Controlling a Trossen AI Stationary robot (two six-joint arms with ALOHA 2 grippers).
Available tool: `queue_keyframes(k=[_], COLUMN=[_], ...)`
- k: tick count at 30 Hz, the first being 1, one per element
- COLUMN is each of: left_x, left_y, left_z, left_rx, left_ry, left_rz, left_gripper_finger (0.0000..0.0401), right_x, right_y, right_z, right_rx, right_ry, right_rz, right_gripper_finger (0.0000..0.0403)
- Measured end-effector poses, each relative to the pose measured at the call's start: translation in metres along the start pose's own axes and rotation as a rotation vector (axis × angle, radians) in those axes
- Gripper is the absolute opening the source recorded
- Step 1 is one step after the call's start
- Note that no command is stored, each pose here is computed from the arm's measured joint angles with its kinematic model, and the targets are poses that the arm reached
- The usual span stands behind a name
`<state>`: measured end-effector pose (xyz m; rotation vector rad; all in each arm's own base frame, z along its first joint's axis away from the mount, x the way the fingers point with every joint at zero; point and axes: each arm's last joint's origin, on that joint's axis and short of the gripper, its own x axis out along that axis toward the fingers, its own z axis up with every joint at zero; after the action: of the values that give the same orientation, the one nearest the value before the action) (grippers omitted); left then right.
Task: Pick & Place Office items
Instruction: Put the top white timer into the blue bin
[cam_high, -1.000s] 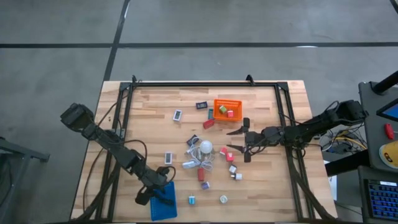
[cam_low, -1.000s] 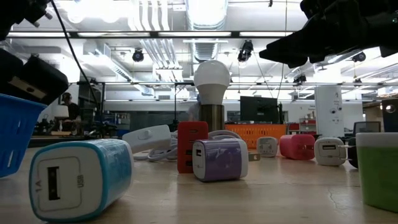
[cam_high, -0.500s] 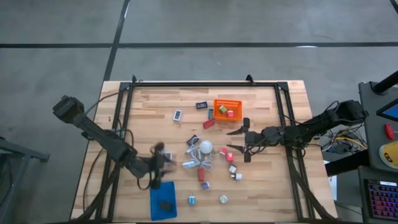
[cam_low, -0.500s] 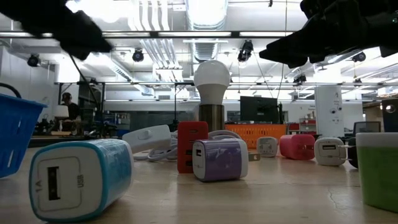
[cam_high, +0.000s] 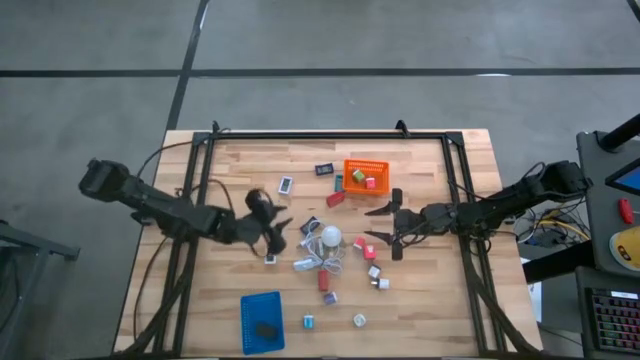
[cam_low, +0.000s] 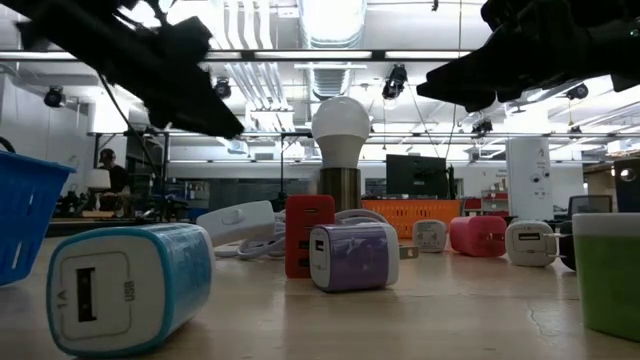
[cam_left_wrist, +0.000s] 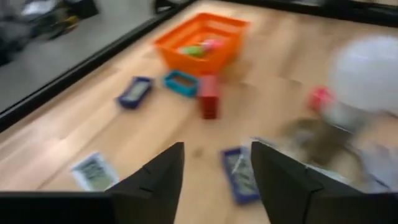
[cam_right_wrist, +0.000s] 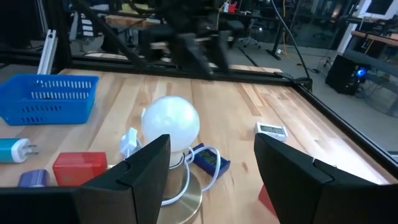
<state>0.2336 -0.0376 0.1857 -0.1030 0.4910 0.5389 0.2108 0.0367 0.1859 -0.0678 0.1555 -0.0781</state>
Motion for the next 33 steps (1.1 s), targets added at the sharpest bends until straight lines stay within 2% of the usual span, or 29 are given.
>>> queue_keyframes(k=[4,8,12,14,26,33], left_x=[0.015,0.023,0.030,0.034,0.045,0.077], left_y=[0.024,0.040,0.048,0.054,0.106,0.115], left_z=[0.008,0.013,0.016,0.018,0.046,0.046], left_rx=[-0.114,-0.136,-0.171,-0.234,-0.437,-0.494], left_ry=[0.001,0.001,0.068,0.121,0.419,0.607], left_rz=[0.109,0.169,0.053,-0.002,0.088,0.103], left_gripper_finger=[0.0230,0.0237,0.0235,0.0236,0.0275,0.0276], right_x=[0.000,0.000,0.000,0.000,0.000,0.000], right_y=[0.000,0.000,0.000,0.000,0.000,0.000], right_z=[0.000,0.000,-0.002,-0.003,-0.007,-0.007], right_rx=[0.020,0.029,0.025,0.020,0.017,0.020], right_ry=[0.000,0.000,0.016,0.033,0.066,0.068], right_rz=[0.000,0.000,0.001,0.001,0.002,0.002], right_gripper_finger=[0.0228,0.0228,0.0228,0.0228,0.0228,0.0228])
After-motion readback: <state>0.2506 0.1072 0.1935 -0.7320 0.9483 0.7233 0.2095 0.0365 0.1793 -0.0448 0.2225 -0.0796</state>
